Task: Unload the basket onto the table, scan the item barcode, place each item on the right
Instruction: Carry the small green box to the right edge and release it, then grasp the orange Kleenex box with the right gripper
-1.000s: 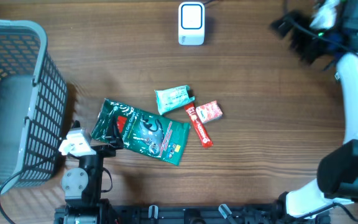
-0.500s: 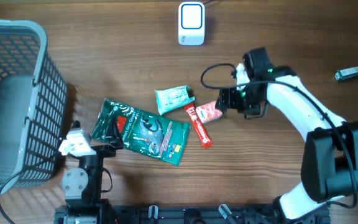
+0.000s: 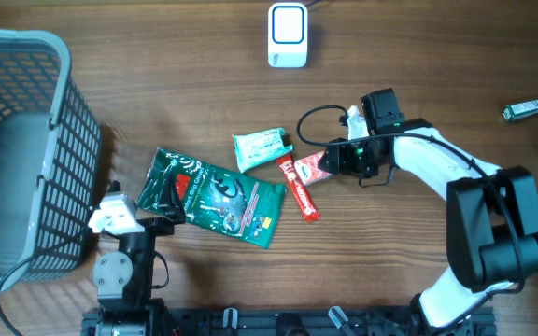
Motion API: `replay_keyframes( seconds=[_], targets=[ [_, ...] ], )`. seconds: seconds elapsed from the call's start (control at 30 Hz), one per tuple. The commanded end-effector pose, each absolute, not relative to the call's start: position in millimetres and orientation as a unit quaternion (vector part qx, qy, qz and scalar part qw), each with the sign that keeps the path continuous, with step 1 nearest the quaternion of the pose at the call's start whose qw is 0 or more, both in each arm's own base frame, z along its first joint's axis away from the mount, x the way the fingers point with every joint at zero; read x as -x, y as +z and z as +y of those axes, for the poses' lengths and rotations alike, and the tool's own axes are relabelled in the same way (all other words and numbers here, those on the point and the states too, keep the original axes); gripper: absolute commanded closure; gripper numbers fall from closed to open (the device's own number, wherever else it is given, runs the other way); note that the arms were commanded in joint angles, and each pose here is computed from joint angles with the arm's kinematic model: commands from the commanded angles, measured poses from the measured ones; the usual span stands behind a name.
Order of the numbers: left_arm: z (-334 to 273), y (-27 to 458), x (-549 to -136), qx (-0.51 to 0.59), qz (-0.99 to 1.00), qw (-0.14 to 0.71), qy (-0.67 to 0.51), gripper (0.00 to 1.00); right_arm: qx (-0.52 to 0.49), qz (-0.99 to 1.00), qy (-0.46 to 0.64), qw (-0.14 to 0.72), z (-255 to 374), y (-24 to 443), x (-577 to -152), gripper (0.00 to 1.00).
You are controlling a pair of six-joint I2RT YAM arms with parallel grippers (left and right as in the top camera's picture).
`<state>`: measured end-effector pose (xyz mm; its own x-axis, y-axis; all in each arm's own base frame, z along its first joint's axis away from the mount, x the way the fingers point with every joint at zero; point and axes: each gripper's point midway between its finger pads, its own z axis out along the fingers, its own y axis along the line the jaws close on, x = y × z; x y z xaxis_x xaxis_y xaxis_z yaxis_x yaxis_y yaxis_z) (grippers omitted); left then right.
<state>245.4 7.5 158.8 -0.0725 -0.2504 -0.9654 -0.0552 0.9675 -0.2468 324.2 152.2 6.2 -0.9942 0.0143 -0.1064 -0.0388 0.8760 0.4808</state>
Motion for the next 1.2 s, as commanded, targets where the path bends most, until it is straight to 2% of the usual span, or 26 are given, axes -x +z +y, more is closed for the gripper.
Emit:
replay_keyframes(
  seconds=[0.0, 0.07, 0.1, 0.17, 0.27, 0.33, 0.4, 0.5, 0.57, 0.63, 0.83, 1.17],
  targets=[
    [5, 157, -246, 0.094, 0.729, 0.674, -0.07, 0.0, 0.022, 0.97, 0.241, -0.001, 159, -28, -303, 0.56],
    [5, 157, -246, 0.094, 0.729, 0.674, -0.07, 0.0, 0.036, 0.971, 0.237, -0.015, 160, -39, -296, 0.87],
    [5, 157, -246, 0.094, 0.729, 0.674, -0.07, 0.0, 0.046, 0.97, 0.238, -0.016, 160, -41, -295, 0.96],
    [5, 157, -246, 0.094, 0.729, 0.674, -0.07, 0.0, 0.064, 0.963, 0.262, -0.008, 166, -33, -298, 0.96],
    [5, 157, -246, 0.094, 0.729, 0.674, -0.07, 0.0, 0.101, 0.939, 0.327, 0.04, 181, 5, -318, 0.96],
    [5, 157, -246, 0.094, 0.729, 0.674, -0.07, 0.0, 0.128, 0.916, 0.368, 0.093, 187, 40, -332, 0.95],
    [5, 157, -246, 0.094, 0.729, 0.674, -0.07, 0.0, 0.198, 0.87, 0.419, 0.171, 199, 89, -341, 0.96],
    [5, 157, -246, 0.094, 0.729, 0.674, -0.07, 0.0, 0.27, 0.816, 0.423, 0.285, 207, 152, -354, 0.96],
    [5, 157, -246, 0.094, 0.729, 0.674, -0.07, 0.0, 0.396, 0.708, 0.466, 0.354, 222, 195, -333, 0.95],
    [5, 157, -246, 0.094, 0.729, 0.674, -0.07, 0.0, 0.486, 0.598, 0.497, 0.4, 230, 217, -309, 0.96],
    [5, 157, -246, 0.094, 0.729, 0.674, -0.07, 0.0, 0.578, 0.387, 0.528, 0.488, 229, 260, -275, 0.96],
    [5, 157, -246, 0.094, 0.729, 0.674, -0.07, 0.0, 0.584, 0.378, 0.539, 0.475, 240, 262, -267, 0.96]
  ],
)
